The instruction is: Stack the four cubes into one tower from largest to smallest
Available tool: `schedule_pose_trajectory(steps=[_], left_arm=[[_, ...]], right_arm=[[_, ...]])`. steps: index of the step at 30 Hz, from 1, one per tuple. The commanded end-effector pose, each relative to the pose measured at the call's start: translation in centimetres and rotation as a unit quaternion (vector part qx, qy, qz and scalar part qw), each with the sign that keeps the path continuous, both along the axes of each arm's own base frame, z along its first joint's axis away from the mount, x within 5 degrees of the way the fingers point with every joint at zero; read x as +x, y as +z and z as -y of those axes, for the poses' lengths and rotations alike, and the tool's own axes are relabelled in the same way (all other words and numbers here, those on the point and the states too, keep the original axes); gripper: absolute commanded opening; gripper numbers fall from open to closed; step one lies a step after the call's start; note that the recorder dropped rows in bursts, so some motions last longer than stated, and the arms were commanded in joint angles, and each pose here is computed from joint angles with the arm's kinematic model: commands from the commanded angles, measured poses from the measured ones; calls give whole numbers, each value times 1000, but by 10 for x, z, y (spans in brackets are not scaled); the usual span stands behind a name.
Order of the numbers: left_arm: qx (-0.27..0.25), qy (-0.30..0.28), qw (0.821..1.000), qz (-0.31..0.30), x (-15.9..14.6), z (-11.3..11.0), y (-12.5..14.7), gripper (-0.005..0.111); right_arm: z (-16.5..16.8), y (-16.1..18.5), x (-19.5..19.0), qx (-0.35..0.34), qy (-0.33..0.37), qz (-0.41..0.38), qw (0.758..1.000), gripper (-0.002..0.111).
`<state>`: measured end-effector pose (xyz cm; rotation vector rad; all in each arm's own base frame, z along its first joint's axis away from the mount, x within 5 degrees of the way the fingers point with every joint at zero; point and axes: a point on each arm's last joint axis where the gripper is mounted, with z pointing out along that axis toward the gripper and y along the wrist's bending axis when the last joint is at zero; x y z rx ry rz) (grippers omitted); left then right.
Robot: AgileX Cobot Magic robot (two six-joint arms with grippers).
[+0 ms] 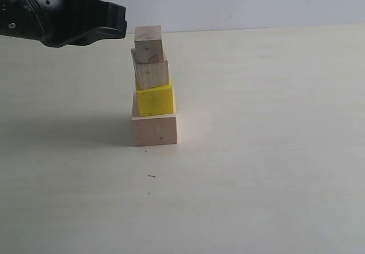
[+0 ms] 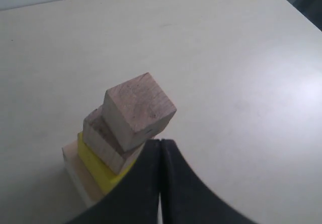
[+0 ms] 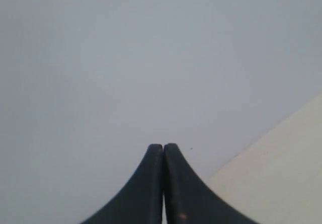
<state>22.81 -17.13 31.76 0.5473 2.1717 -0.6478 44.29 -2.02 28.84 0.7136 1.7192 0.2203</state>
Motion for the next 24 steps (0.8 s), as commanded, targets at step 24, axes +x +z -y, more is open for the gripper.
schedule_pose_trajectory(steps=[24], left_arm=[[2, -1, 1000, -24, -2, -1, -3, 0]], right_arm=[[-10, 33, 15, -258, 50, -41, 964, 0]])
